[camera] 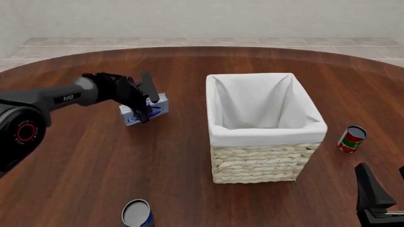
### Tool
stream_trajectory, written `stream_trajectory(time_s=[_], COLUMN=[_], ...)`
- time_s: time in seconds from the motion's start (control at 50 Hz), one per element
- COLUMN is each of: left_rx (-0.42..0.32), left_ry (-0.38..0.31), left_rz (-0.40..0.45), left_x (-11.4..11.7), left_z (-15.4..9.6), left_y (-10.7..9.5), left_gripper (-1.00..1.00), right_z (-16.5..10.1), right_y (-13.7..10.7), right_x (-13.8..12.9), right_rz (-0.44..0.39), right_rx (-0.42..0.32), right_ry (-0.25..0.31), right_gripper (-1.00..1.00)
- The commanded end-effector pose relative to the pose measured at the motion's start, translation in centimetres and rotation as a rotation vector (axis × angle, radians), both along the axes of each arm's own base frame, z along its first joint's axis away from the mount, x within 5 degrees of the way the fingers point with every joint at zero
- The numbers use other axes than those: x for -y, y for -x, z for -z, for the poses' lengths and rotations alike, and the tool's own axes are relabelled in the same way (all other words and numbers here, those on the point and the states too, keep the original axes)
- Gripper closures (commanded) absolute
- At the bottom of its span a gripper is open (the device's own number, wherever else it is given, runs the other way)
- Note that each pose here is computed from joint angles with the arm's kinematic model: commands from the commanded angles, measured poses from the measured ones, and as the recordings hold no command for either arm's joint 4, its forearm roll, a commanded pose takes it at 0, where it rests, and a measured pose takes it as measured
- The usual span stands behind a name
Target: Pick up the cream cheese box, and put it in the basket.
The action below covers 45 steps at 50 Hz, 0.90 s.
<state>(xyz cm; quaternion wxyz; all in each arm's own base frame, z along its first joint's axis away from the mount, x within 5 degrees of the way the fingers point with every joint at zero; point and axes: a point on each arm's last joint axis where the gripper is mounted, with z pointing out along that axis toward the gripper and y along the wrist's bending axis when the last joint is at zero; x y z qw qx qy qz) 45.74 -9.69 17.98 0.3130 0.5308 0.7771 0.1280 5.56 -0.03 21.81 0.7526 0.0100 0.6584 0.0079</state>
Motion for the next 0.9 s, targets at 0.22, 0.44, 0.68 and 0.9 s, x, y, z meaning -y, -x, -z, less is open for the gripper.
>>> stream_trajectory(time_s=[0.22, 0.44, 0.68, 0.9], left_rx=[0.134, 0.23, 0.295, 0.383], left_ry=[0.131, 0.218, 0.372, 0.503], left_rz=[-0.031, -0.05, -0.204, -0.127], left_x=[3.0, 3.5, 0.9, 3.0], left_z=[-8.5, -12.6, -18.1, -26.9], left_y=[1.1, 3.3, 4.6, 11.7], left_gripper=[1.0, 1.0, 1.0, 1.0], right_z=[0.0, -0.1, -0.1, -0.1], right_y=[0.0, 0.0, 0.0, 0.0], right_x=[-0.1, -0.1, -0.1, -0.2], right_rz=[-0.016, -0.016, -0.024, -0.027], right_rx=[0.002, 0.008, 0.012, 0.017], right_ry=[0.004, 0.002, 0.002, 0.005], right_gripper=[-1.0, -1.0, -1.0, -1.0])
